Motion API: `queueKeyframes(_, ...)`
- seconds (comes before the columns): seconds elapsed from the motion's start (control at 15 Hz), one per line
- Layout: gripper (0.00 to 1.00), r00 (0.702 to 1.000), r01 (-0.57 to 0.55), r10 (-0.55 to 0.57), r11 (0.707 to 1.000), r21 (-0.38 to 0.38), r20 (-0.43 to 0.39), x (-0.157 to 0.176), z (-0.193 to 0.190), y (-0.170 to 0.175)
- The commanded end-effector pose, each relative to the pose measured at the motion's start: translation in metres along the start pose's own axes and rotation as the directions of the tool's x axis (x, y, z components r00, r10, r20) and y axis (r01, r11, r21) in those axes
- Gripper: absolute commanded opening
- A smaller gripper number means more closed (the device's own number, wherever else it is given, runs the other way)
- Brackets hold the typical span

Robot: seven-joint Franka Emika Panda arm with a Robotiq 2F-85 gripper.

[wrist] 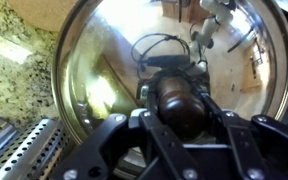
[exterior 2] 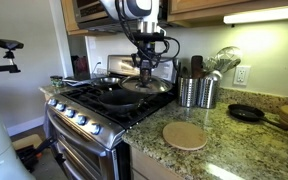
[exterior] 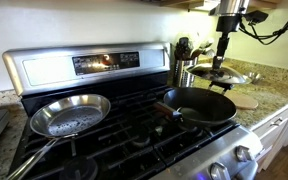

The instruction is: Place the silver lid on top of the pan on the right side of the stove

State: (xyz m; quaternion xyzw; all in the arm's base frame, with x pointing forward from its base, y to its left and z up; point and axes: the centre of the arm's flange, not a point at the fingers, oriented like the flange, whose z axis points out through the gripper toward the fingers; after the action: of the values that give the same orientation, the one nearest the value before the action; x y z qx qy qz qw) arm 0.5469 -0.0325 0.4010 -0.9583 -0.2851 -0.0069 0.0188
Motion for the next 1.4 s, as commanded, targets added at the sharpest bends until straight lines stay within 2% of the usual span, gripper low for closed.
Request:
queueKeyframes(0.0, 0.2, 0.994, 0.096, -0.096, 0.995, -0.004, -0.043, -0.002, 0.008, -0.015)
queueKeyframes(0.4, 0.2, 0.969, 0.244, -0.244, 0.97, -0.005, -0.039, 0.008, 0.039, -0.057)
queueKeyframes(0.87, 0.2, 0.892, 0.449, -0.451, 0.891, -0.064, -0.033, 0.014, 0.064, -0.134)
queueKeyframes(1.13, 0.2, 0.853, 0.514, -0.519, 0.854, -0.079, -0.06, 0.016, 0.071, -0.152)
queueKeyframes(1.33, 0.2, 0.841, 0.53, -0.537, 0.843, -0.092, -0.071, 0.015, 0.071, -0.154)
